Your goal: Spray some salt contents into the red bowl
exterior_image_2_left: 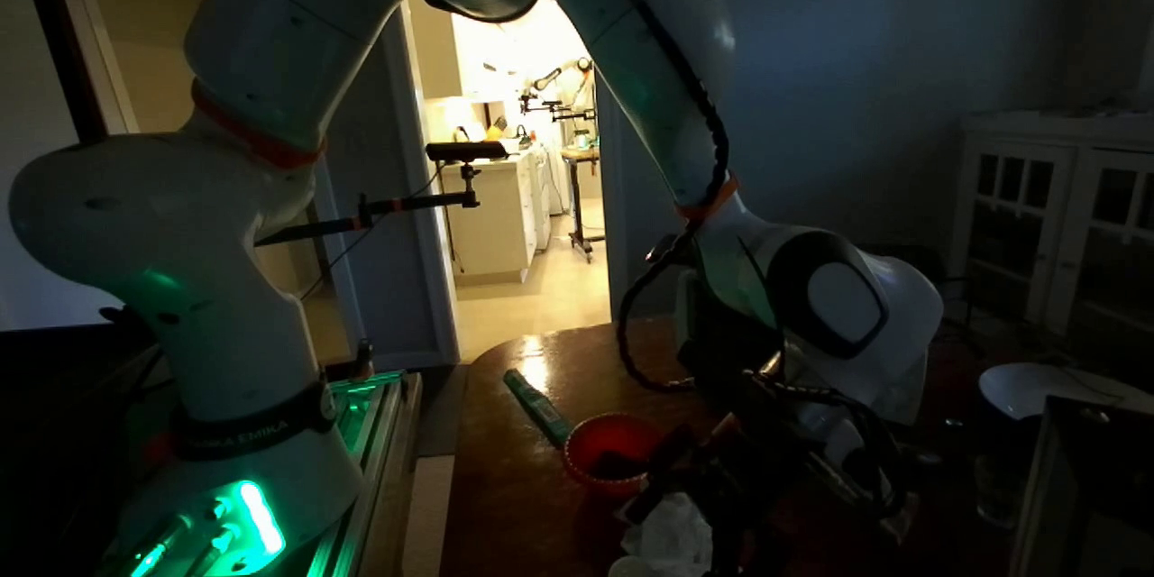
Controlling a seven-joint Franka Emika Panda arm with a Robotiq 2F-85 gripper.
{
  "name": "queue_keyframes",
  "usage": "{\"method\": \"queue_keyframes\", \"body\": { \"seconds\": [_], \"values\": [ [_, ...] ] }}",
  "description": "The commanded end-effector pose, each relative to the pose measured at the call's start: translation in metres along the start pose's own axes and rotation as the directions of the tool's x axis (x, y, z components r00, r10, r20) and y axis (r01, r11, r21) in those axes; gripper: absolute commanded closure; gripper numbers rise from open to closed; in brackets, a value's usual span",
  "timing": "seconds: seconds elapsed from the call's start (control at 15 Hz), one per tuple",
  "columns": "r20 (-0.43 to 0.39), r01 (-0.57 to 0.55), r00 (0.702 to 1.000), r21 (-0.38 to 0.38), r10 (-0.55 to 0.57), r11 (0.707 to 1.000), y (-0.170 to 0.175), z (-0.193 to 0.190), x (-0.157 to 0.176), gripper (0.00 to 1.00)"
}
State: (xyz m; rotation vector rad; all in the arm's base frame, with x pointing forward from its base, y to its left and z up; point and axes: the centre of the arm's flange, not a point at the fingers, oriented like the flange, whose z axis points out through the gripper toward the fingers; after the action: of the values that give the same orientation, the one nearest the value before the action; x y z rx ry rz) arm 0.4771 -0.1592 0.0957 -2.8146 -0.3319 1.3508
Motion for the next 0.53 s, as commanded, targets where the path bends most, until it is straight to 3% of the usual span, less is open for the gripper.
{"method": "queue_keyframes", "body": {
  "seconds": [0.0, 0.47],
  "values": [
    [0.072, 0.026, 0.997, -0.059, -0.022, 0.998, 0.0, -0.004, 0.018, 0.0],
    [0.187, 0.056, 0.982, -0.102, -0.036, 0.993, 0.001, 0.014, 0.04, 0.0]
  ]
}}
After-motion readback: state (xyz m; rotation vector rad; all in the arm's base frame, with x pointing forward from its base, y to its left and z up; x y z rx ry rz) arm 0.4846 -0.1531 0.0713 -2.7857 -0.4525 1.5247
